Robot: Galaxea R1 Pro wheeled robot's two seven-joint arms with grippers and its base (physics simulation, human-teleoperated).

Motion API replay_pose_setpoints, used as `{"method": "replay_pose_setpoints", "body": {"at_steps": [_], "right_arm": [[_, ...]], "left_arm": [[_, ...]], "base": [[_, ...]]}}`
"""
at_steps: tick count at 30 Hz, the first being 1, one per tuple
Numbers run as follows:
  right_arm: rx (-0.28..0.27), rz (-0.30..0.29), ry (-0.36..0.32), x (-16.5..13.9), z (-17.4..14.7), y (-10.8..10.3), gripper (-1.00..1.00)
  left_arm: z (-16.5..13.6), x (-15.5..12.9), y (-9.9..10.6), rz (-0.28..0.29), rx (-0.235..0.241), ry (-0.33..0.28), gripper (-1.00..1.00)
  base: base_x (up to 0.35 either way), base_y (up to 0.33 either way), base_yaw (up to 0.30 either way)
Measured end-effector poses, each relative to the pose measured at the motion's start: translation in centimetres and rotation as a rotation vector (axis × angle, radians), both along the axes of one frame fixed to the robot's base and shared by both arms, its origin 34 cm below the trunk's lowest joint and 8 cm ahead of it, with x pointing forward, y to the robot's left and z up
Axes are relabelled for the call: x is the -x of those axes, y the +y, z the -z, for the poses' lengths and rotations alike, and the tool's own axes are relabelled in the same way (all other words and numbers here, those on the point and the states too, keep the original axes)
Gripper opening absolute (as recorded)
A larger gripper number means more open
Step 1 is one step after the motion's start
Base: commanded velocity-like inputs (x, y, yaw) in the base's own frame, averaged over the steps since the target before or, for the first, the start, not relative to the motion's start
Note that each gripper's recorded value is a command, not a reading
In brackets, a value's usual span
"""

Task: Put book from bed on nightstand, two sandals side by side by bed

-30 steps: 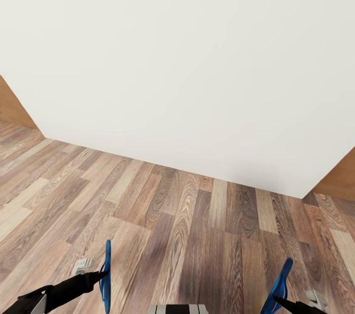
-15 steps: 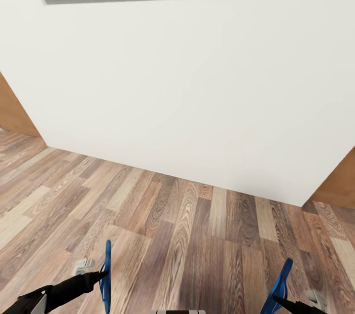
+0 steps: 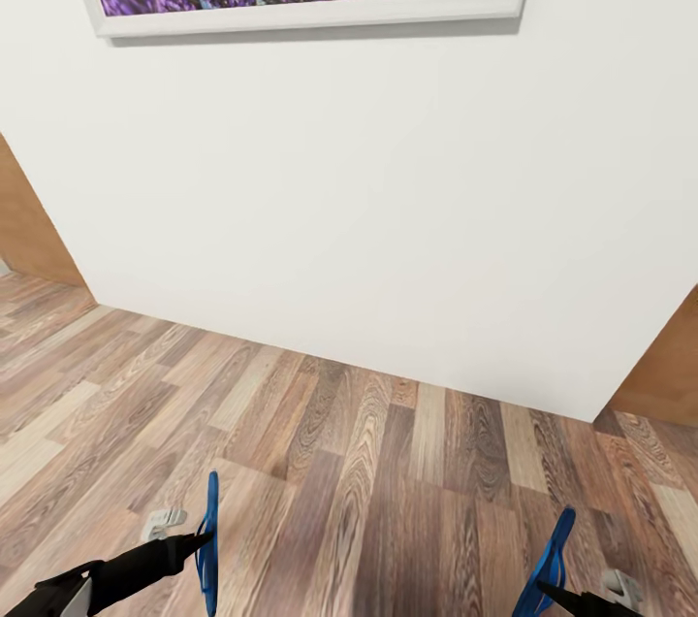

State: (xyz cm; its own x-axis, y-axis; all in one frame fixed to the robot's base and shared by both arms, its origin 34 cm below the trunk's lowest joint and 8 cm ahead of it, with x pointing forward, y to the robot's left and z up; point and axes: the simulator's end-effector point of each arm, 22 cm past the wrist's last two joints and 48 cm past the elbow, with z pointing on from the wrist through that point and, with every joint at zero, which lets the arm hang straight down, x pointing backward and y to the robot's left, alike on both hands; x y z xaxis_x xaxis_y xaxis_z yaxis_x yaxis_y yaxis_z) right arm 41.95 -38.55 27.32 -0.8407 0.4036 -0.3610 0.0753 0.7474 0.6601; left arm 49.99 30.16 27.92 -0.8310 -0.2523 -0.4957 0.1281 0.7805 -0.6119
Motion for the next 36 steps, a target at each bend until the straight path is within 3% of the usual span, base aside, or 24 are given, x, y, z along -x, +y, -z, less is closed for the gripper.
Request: {"method": "replay_pose_setpoints", "body": {"at_steps": [36], "right_arm": [[0.0, 0.0, -0.135, -3.0, -5.8, 0.0, -1.0]], "left_arm": [[-6.8, -2.9, -0.3, 0.002, 0.004, -0.135, -1.0]], "base": [[0.0, 0.0, 0.0]]}}
